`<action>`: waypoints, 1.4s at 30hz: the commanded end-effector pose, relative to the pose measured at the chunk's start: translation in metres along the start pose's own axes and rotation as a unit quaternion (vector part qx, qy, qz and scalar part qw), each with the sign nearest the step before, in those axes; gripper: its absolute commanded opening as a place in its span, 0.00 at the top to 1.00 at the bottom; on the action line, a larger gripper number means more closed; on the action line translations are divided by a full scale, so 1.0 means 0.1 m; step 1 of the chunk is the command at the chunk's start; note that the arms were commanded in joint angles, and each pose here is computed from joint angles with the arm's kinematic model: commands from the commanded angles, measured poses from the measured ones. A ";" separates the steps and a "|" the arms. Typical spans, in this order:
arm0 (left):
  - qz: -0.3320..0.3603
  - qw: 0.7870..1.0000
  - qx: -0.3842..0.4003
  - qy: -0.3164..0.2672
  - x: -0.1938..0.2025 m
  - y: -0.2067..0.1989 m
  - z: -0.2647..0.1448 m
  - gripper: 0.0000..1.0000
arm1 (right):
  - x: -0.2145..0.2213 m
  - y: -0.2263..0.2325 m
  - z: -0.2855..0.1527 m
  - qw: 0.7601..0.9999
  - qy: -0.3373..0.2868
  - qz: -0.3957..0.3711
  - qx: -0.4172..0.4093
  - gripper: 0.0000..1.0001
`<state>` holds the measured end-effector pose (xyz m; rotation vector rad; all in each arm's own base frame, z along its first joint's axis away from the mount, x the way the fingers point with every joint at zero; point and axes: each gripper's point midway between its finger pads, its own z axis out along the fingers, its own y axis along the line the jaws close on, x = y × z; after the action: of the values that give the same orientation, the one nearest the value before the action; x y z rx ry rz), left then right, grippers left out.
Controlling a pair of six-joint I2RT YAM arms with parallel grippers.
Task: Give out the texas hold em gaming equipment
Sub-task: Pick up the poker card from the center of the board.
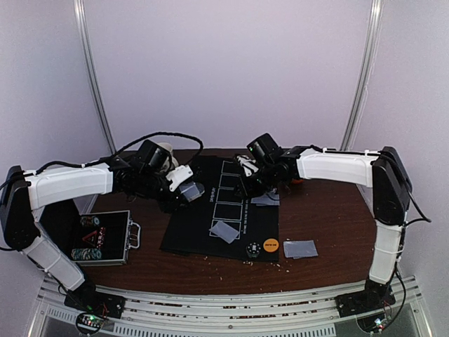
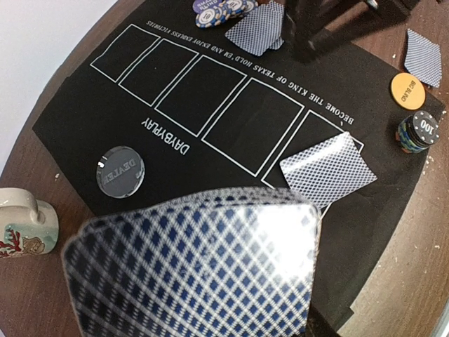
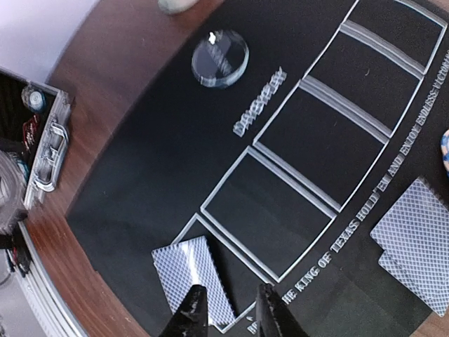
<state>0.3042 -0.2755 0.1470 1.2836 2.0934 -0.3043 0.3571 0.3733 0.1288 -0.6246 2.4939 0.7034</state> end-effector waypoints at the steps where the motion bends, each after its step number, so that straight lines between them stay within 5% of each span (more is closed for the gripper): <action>1: 0.000 0.999 -0.019 -0.031 -0.16 0.07 -0.09 0.54 | 0.59 0.04 0.24 0.994 0.108 -0.019 -0.006 0.64; 16: 0.002 0.999 -0.015 -0.034 -0.17 0.06 -0.11 0.54 | 1.02 0.14 0.72 0.976 0.199 -0.023 -0.090 0.57; 24: 0.003 0.999 -0.015 -0.035 -0.17 0.05 -0.11 0.54 | 1.10 0.28 0.79 0.966 0.214 -0.012 -0.145 0.70; 29: 0.003 0.999 -0.016 -0.035 -0.17 0.05 -0.11 0.54 | 1.08 0.21 0.83 0.968 0.209 -0.002 -0.140 0.91; 31: 0.003 0.999 -0.016 -0.036 -0.17 0.05 -0.11 0.54 | 1.04 0.22 0.82 0.968 0.203 0.000 -0.146 1.00; 37: 0.004 0.999 -0.020 -0.036 -0.17 0.07 -0.12 0.54 | 0.66 0.30 0.61 0.978 0.148 -0.004 -0.144 1.00; 42: -0.004 0.999 -0.037 -0.030 -0.15 0.13 -0.12 0.54 | 0.07 -0.05 0.21 0.997 0.041 -0.050 0.032 1.00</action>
<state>0.3056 -0.2737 0.1505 1.2732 2.0876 -0.2886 0.3097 0.4023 0.0368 -0.8977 2.7231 0.9223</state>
